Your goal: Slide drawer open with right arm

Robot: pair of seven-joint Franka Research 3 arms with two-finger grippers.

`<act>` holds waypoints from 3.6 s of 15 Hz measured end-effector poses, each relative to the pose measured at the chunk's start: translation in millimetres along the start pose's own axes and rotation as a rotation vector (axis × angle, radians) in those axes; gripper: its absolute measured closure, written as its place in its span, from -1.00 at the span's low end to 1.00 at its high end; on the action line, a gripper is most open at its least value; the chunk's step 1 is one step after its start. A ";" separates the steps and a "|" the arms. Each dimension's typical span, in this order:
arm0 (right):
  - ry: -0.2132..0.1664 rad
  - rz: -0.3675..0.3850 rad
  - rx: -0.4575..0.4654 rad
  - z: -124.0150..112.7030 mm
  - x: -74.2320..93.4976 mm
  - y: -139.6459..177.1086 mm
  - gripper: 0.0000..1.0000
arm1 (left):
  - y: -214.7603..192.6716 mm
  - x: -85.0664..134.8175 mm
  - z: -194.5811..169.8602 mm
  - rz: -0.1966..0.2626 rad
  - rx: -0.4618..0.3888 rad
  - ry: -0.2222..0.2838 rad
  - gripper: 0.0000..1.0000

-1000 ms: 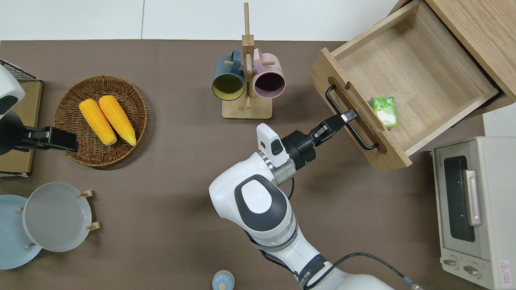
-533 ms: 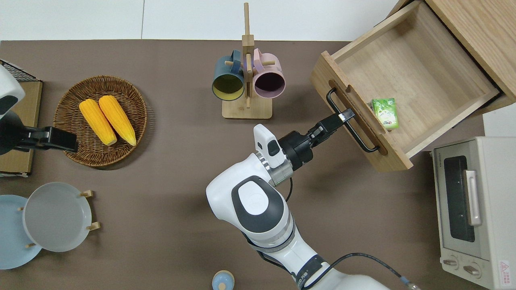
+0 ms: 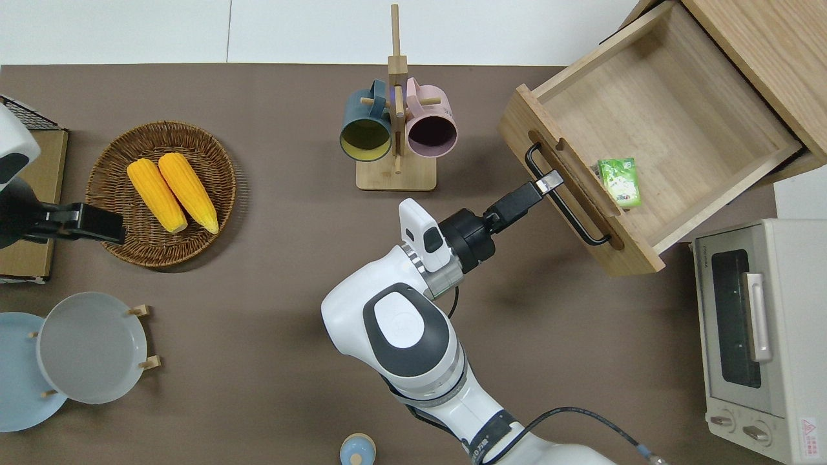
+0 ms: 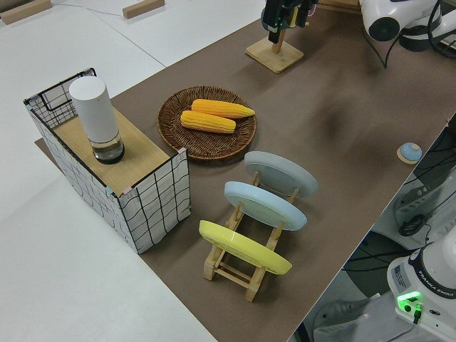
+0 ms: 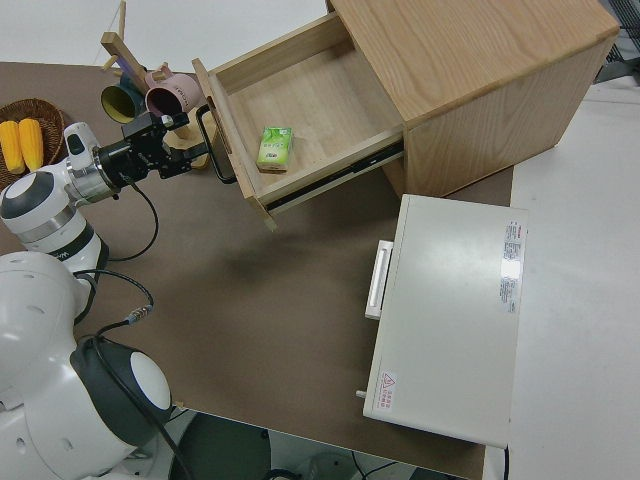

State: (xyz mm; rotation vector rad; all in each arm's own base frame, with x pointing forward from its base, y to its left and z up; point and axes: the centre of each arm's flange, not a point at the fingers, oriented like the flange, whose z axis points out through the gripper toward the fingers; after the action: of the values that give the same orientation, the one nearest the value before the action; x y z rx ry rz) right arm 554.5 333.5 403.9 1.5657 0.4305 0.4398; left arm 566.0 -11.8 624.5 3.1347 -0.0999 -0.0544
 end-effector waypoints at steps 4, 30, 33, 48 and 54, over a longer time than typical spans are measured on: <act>0.000 0.006 0.005 -1.5 -0.1 -1.8 -0.97 | 0.0 0.0 0.0 0.000 0.000 0.000 -0.99; -0.356 0.436 1.121 50.8 -87.7 257.2 -0.97 | 0.0 0.0 0.0 0.000 0.000 0.000 -0.99; -0.411 0.489 1.254 87.6 -107.0 276.5 -0.97 | 0.0 0.0 0.0 0.000 0.000 0.000 -0.99; -0.454 0.483 1.485 243.0 -173.3 275.8 -0.97 | 0.0 0.0 0.0 0.000 0.000 0.000 -0.99; -0.466 0.474 1.489 254.8 -177.6 268.4 -0.97 | 0.0 0.0 0.0 0.000 0.000 0.000 -0.99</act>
State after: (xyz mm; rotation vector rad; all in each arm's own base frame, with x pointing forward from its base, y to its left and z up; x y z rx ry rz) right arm 538.3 13.4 660.2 3.1516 -0.0794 0.0117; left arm 566.0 -11.8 624.5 3.1347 -0.0999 -0.0544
